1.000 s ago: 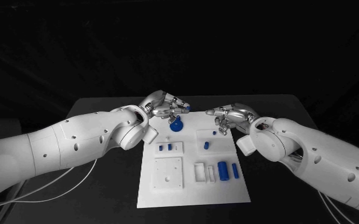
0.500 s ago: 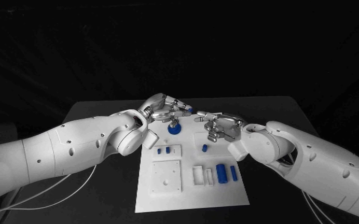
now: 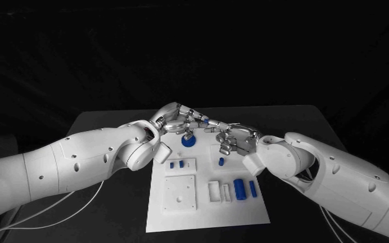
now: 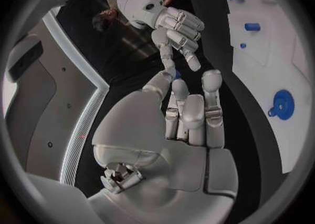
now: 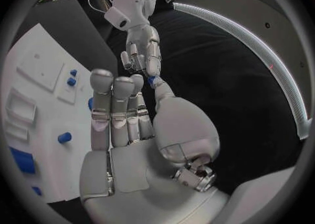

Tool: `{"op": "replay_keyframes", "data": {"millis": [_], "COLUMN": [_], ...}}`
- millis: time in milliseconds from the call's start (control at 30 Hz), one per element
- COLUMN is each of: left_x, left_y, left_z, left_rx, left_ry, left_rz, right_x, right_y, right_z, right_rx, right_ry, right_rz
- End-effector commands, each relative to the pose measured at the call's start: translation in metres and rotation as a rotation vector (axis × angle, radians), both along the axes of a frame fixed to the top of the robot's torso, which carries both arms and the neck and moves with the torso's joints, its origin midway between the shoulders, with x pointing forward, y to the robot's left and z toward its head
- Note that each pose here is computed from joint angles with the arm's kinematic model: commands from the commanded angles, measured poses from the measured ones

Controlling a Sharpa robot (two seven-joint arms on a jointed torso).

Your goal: Assemble the parts on the task board

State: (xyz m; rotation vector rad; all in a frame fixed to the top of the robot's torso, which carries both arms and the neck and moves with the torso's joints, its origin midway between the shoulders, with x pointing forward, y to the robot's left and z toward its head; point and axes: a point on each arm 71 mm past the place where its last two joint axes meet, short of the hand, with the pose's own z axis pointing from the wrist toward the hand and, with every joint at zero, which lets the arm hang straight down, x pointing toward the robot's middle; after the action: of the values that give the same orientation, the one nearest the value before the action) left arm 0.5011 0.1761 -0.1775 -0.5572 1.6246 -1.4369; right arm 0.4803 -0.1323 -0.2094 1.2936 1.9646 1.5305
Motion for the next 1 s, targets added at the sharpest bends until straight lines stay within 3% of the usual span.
{"op": "replay_keyframes", "data": {"millis": [33, 467, 1000], "left_x": [-0.0012, 0.0012, 0.0010], "left_y": [-0.0030, 0.0028, 0.0018], "left_z": [0.0021, 0.0014, 0.0014], "left_rx": [0.008, 0.023, 0.025], "left_ry": [-0.030, -0.038, -0.039], "left_rz": [-0.024, -0.005, -0.008], "right_x": [-0.0015, 0.0001, 0.0008], "right_y": [0.0044, 0.0016, 0.0015], "right_z": [0.0032, 0.0026, 0.0024], "right_rx": [0.050, 0.055, 0.052], "right_ry": [-0.017, -0.022, -0.025], "right_rz": [0.028, 0.019, 0.011]}}
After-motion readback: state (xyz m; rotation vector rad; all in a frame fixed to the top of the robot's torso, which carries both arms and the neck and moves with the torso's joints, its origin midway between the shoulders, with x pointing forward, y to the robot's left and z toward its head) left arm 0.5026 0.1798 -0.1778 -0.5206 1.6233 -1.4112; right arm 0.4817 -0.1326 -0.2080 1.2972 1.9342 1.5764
